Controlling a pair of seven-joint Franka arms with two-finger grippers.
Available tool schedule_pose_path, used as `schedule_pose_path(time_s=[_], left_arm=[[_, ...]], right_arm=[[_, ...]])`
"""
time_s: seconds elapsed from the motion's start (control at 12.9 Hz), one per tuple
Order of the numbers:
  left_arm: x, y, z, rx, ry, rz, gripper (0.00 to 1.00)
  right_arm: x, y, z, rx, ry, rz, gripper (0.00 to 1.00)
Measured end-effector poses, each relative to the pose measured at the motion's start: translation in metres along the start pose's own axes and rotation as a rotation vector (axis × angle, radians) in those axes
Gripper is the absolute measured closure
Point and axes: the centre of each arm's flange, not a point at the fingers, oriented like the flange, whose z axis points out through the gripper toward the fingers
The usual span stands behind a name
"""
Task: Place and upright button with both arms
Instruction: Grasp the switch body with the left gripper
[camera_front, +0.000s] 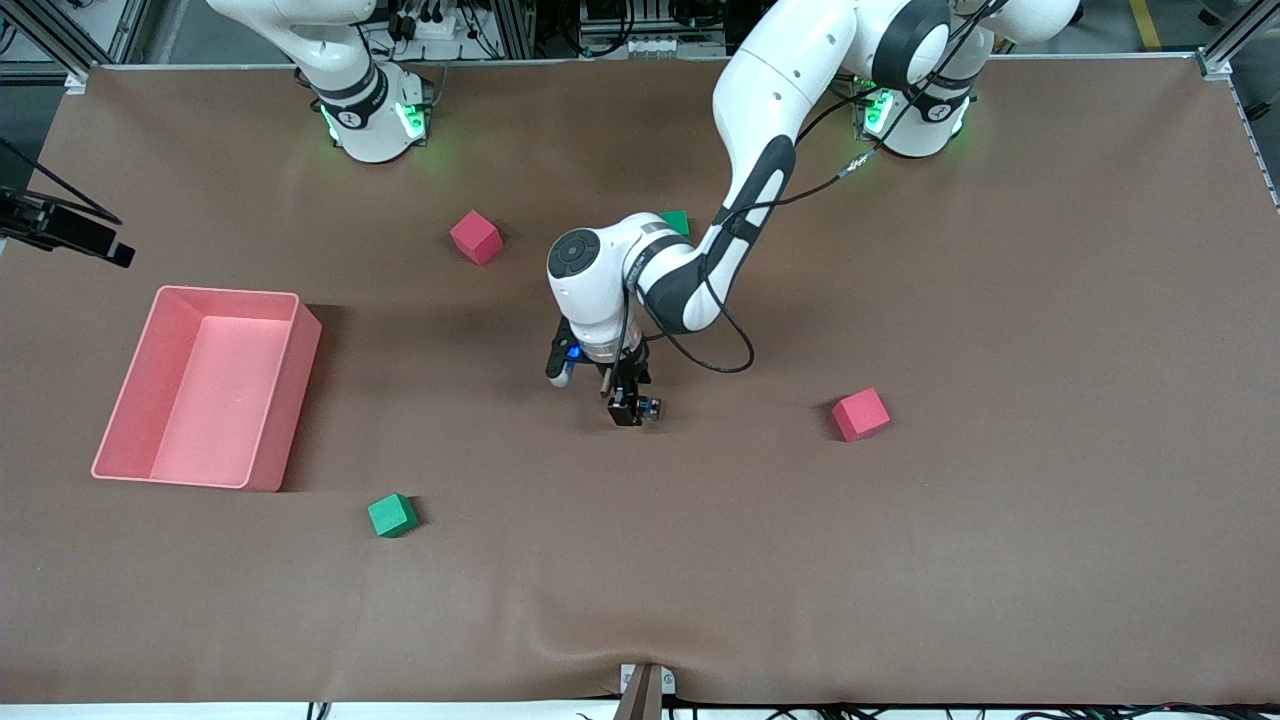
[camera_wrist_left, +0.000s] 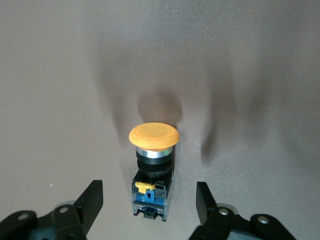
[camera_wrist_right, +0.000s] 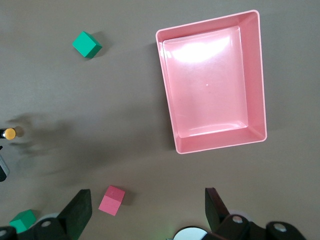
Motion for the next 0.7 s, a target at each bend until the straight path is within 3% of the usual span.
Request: schedule_pose_path(time_s=[0.54, 0.7], left_arm=[[0.004, 0.003, 0.016, 0.014, 0.014, 0.021, 0.21], [0.003, 0.002, 0.017, 0.015, 0.015, 0.032, 0.42]], right_arm=[[-0.001, -0.001, 0.001, -0.002, -0.010, -0.002, 0.00], [-0.001, -0.001, 0.001, -0.002, -0.011, -0.002, 0.00]])
